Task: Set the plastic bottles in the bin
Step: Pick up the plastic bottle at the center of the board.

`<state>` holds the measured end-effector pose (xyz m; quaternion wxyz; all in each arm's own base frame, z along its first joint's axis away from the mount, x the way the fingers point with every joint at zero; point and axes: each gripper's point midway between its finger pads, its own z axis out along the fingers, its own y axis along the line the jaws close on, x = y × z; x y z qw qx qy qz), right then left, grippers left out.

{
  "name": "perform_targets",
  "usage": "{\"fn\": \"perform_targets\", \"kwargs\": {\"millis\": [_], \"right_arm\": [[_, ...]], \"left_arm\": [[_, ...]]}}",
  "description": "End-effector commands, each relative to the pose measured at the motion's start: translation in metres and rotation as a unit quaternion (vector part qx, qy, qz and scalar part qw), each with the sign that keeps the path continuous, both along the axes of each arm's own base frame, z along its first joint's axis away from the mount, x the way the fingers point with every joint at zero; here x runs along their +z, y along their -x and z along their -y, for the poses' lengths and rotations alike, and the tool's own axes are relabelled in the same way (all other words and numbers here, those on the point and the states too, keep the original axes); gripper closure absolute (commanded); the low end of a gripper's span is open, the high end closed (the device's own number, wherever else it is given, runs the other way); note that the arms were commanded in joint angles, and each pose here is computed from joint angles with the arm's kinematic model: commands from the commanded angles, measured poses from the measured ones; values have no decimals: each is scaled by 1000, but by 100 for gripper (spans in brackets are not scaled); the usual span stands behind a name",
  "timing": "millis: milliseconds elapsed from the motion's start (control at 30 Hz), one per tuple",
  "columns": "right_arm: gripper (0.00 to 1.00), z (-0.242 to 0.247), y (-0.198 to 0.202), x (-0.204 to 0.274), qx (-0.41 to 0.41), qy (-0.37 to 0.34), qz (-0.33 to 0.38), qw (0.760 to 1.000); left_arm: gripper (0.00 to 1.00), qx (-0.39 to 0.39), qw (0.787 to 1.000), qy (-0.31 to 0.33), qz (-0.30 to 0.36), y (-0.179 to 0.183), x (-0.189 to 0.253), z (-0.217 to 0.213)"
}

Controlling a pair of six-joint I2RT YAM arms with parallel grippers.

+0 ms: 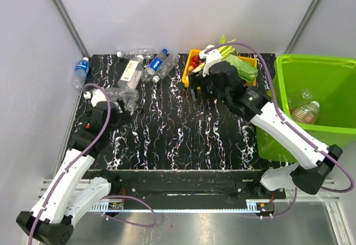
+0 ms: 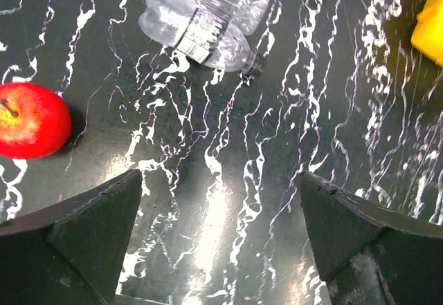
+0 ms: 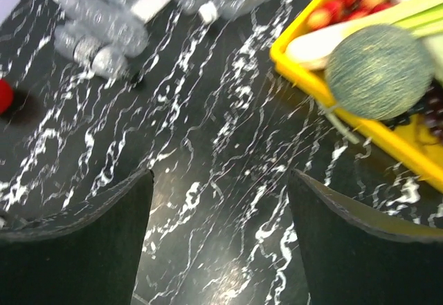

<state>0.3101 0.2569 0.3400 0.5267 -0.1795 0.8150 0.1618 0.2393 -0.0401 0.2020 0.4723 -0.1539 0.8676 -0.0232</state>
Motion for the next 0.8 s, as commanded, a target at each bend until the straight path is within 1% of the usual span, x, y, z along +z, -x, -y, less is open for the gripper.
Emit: {"fn": "perform_targets", "kwargs": {"millis": [0,67,133,233,300,367,400,467,500,567,633,767], "right_arm": [[16,-34,16,-31,27,-32,-45,998],[12,-36,24,-45,27,-25,-61,997],[1,-35,31,-57,32,-21,-72,997],[1,-25,39,-76,22,-8,-90,996],[1,-12,37,-84,-8,6,-90,996],[1,1,31,-85,-53,2,-81,995],[0,5,30,-86,-66,2,-76,995],[1,10,29,-84,-65,3,-59,996],[1,14,29,-82,-75,0,-53,996],[1,21,32,-72,-83,-17,-44,995],[1,24,40,-57,-78,-51,-37,995],[1,24,54,-37,-44,-98,-17,994]], "left_arm": [[1,92,990,102,39,-31,23,-2],[1,109,985,130,20,-46,18,-4],[3,124,978,166,-3,-61,10,-6],[10,140,967,211,-23,-82,-3,-10],[14,150,965,216,-19,-97,-7,-14],[15,189,959,212,-22,-108,-16,-25],[15,211,952,220,-29,-112,-23,-31],[16,226,942,244,-33,-125,-34,-33],[16,248,936,246,-34,-129,-41,-43],[17,275,929,244,-36,-135,-52,-54],[18,294,924,241,-38,-141,-61,-62],[19,305,921,239,-42,-156,-77,-70]]}}
